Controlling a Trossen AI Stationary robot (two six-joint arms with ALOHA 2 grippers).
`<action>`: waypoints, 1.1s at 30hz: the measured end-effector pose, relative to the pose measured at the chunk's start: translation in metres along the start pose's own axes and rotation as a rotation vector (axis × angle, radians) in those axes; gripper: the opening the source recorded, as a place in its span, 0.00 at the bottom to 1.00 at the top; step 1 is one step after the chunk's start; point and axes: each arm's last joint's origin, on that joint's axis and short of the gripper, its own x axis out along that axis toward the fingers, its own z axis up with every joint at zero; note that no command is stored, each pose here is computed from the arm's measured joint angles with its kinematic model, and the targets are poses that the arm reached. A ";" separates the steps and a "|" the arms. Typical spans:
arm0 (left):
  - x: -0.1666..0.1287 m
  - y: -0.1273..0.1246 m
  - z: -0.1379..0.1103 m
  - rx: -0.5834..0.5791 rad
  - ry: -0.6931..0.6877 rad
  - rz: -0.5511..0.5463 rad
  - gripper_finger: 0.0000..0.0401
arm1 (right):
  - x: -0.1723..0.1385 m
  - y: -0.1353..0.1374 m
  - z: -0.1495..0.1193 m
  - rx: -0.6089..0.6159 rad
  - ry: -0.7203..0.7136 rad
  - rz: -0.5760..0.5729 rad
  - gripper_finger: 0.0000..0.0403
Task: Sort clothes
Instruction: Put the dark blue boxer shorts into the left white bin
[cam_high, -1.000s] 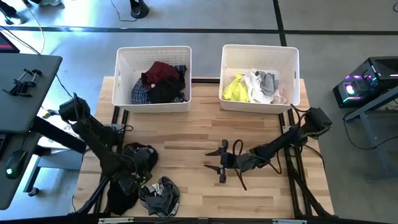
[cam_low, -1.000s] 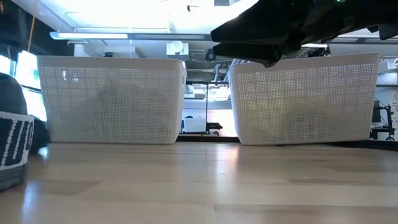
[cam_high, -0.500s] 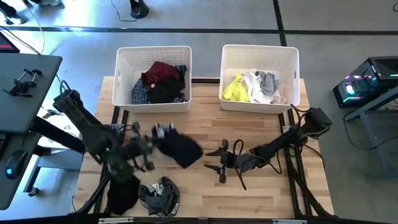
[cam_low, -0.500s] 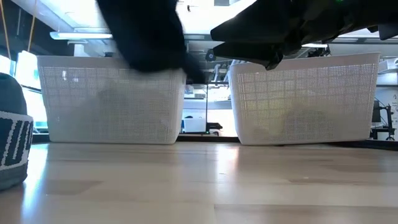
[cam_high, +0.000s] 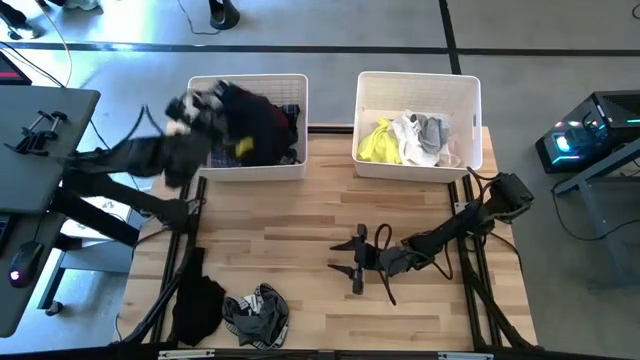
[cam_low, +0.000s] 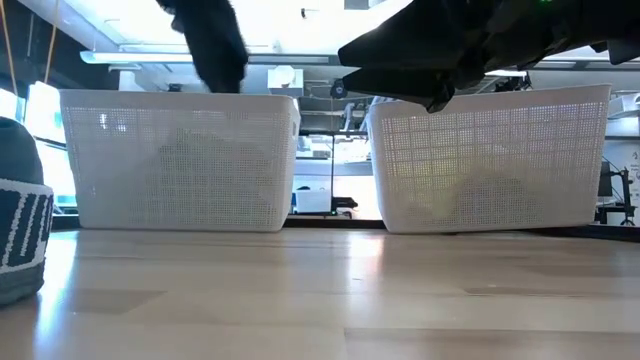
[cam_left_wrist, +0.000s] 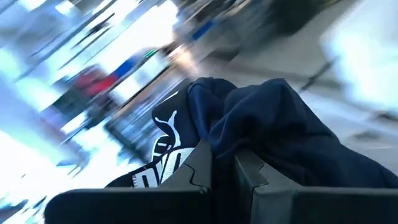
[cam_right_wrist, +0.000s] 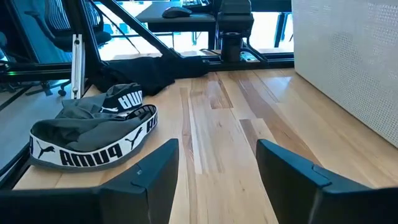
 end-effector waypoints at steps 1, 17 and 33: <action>0.011 0.005 -0.001 0.009 0.036 0.042 0.02 | 0.000 0.000 0.000 0.000 0.000 0.000 0.51; 0.161 -0.032 -0.067 -0.136 0.475 -0.335 0.24 | 0.003 -0.006 0.001 0.029 0.000 -0.019 0.51; 0.167 -0.040 -0.057 -0.205 0.499 -0.494 0.52 | 0.003 -0.006 0.000 0.028 0.002 -0.019 0.51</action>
